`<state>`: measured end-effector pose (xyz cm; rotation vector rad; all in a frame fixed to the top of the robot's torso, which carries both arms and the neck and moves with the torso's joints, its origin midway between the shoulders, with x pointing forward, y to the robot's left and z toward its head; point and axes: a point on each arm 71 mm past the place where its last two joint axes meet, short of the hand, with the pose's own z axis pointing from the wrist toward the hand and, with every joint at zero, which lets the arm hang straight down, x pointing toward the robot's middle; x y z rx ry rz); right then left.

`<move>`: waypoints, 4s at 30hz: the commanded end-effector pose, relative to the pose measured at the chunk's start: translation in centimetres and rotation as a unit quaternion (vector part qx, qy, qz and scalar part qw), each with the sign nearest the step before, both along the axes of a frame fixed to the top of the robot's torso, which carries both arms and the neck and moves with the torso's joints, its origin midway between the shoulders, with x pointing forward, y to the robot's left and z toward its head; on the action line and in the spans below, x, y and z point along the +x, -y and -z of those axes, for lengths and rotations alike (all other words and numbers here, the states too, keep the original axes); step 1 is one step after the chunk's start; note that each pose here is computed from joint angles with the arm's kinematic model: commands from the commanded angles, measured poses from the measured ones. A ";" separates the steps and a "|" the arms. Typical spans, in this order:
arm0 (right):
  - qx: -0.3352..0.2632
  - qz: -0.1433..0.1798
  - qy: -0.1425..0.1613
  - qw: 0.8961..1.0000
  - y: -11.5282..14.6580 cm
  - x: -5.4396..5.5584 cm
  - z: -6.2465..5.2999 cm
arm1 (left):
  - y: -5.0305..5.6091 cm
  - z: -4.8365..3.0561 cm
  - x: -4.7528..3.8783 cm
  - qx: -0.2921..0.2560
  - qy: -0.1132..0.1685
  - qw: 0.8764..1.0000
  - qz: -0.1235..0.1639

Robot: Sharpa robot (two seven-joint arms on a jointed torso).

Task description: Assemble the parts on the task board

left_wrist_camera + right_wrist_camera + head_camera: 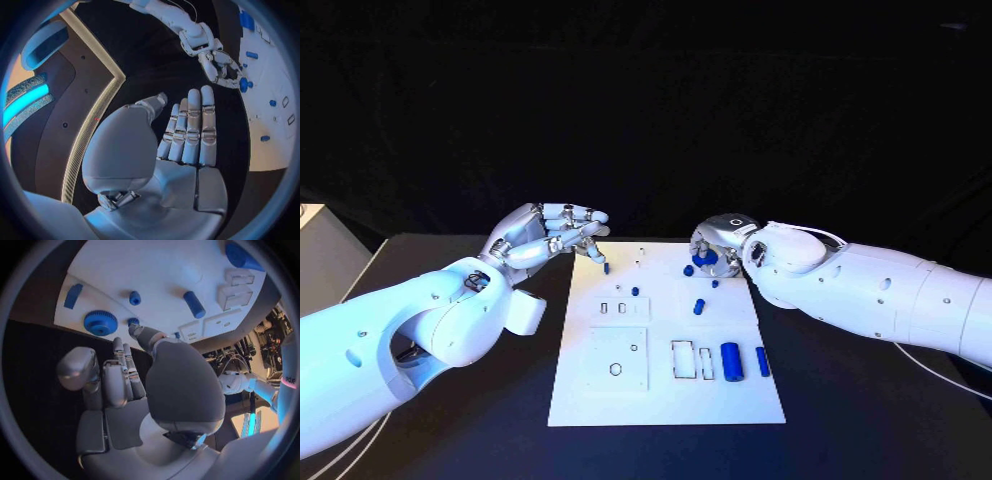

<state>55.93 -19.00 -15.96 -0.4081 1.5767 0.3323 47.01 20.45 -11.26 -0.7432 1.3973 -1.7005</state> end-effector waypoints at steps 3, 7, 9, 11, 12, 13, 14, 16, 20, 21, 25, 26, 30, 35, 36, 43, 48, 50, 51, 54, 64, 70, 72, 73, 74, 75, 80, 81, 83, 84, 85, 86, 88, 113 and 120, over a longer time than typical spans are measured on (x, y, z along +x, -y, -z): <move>-0.010 0.000 -0.003 1.000 -0.2 0.1 0.2 | 0.2 -0.15 -0.20 0.001 0.002 1.000 0.014; -0.011 0.000 -0.005 1.000 -0.3 0.2 0.3 | 0.2 -0.33 -0.23 0.000 0.003 1.000 0.014; -0.010 0.000 -0.005 1.000 -0.3 0.2 0.4 | 0.1 -0.46 -0.24 -0.001 0.004 1.000 0.014; -0.010 -0.001 -0.004 1.000 -0.4 0.3 0.4 | 0.1 -0.61 -0.24 -0.001 0.006 1.000 0.014; -0.010 -0.001 -0.004 1.000 -0.5 0.3 0.4 | 0.1 -0.68 -0.23 -0.002 0.007 1.000 0.014; -0.009 -0.001 -0.004 1.000 -0.5 0.3 0.4 | 0.1 -0.71 -0.23 -0.002 0.007 1.000 0.014; -0.009 -0.002 -0.004 1.000 -0.6 0.2 0.4 | 0.1 -0.77 -0.21 -0.002 0.008 1.000 0.014; -0.008 -0.003 -0.005 1.000 -0.6 0.2 0.4 | 0.1 -0.83 -0.19 -0.002 0.008 1.000 0.014; -0.006 -0.005 -0.006 1.000 -0.8 0.1 0.4 | -0.1 -0.89 -0.14 -0.001 0.008 1.000 0.012; -0.005 -0.006 -0.006 1.000 -0.8 0.1 0.4 | -0.1 -0.90 -0.12 -0.001 0.008 1.000 0.012; -0.001 -0.008 -0.006 1.000 -0.8 0.1 0.4 | -0.3 -0.89 -0.05 0.000 0.008 1.000 0.009; -0.001 -0.008 -0.006 1.000 -0.9 0.1 0.4 | -0.3 -0.88 -0.02 0.000 0.008 1.000 0.009; 0.002 -0.010 -0.007 1.000 -1.0 0.1 0.3 | -0.5 -0.83 0.11 0.002 0.007 1.000 0.006; 0.005 -0.011 -0.007 1.000 -1.1 0.1 0.3 | -0.7 -0.79 0.19 0.003 0.006 1.000 0.005; 0.006 -0.010 -0.007 1.000 -1.1 0.1 0.3 | -0.7 -0.79 0.19 0.003 0.005 1.000 0.005; 0.010 -0.009 -0.001 1.000 -1.0 0.1 0.2 | -0.7 -0.75 0.23 0.005 0.004 1.000 0.005; 0.020 -0.011 0.013 1.000 -1.1 0.1 0.0 | -0.8 -0.72 0.25 0.007 0.003 1.000 0.005; 0.026 -0.012 0.022 0.999 -1.1 0.1 -0.2 | -0.8 -0.71 0.26 0.007 0.003 1.000 0.005; 0.029 -0.012 0.026 0.999 -1.1 0.1 -0.3 | -0.8 -0.70 0.27 0.008 0.003 1.000 0.005; 0.038 -0.010 0.037 0.999 -1.2 0.0 -0.5 | -0.8 -0.68 0.29 0.009 0.002 1.000 0.006; 0.061 -0.001 0.057 0.996 -1.9 -0.5 -1.8 | -1.1 -0.56 0.40 0.012 -0.002 1.000 0.004; 0.066 0.008 0.072 0.995 -2.7 -0.3 -2.6 | -1.2 -0.53 0.40 0.014 -0.004 1.000 0.004; 0.065 0.012 0.077 0.995 -3.0 -0.2 -2.7 | -1.2 -0.52 0.40 0.014 -0.005 1.000 0.004; 0.065 0.013 0.079 0.995 -3.2 -0.1 -2.8 | -1.1 -0.52 0.40 0.014 -0.005 1.000 0.004; 0.065 0.015 0.082 0.994 -3.4 -0.1 -2.9 | -1.1 -0.52 0.39 0.014 -0.005 1.000 0.005; 0.065 0.016 0.086 0.994 -3.6 0.0 -3.0 | -1.1 -0.52 0.39 0.014 -0.005 1.000 0.005; 0.066 0.021 0.101 0.992 -4.7 0.5 -3.3 | -1.0 -0.53 0.35 0.015 -0.005 1.000 0.008; 0.066 0.021 0.103 0.992 -4.9 0.5 -3.3 | -1.0 -0.53 0.34 0.015 -0.005 1.000 0.008; 0.067 0.021 0.106 0.992 -5.1 0.6 -3.4 | -0.9 -0.53 0.32 0.015 -0.005 1.000 0.009; 0.067 0.021 0.109 0.992 -5.4 0.7 -3.5 | -0.9 -0.53 0.32 0.015 -0.005 1.000 0.009; 0.067 0.021 0.111 0.991 -5.6 0.7 -3.5 | -0.9 -0.53 0.31 0.015 -0.005 1.000 0.010; 0.067 0.021 0.113 0.991 -5.8 0.8 -3.5 | -0.9 -0.53 0.31 0.015 -0.005 1.000 0.010; 0.066 0.022 0.119 0.990 -6.3 0.8 -3.6 | -0.8 -0.53 0.30 0.016 -0.005 1.000 0.011; 0.078 0.010 0.138 0.987 -8.3 0.7 -4.3 | -0.9 -0.47 0.35 0.020 -0.006 1.000 0.013; 0.073 0.011 0.130 0.989 -8.6 1.0 -4.0 | -0.7 -0.47 0.32 0.020 -0.006 1.000 0.016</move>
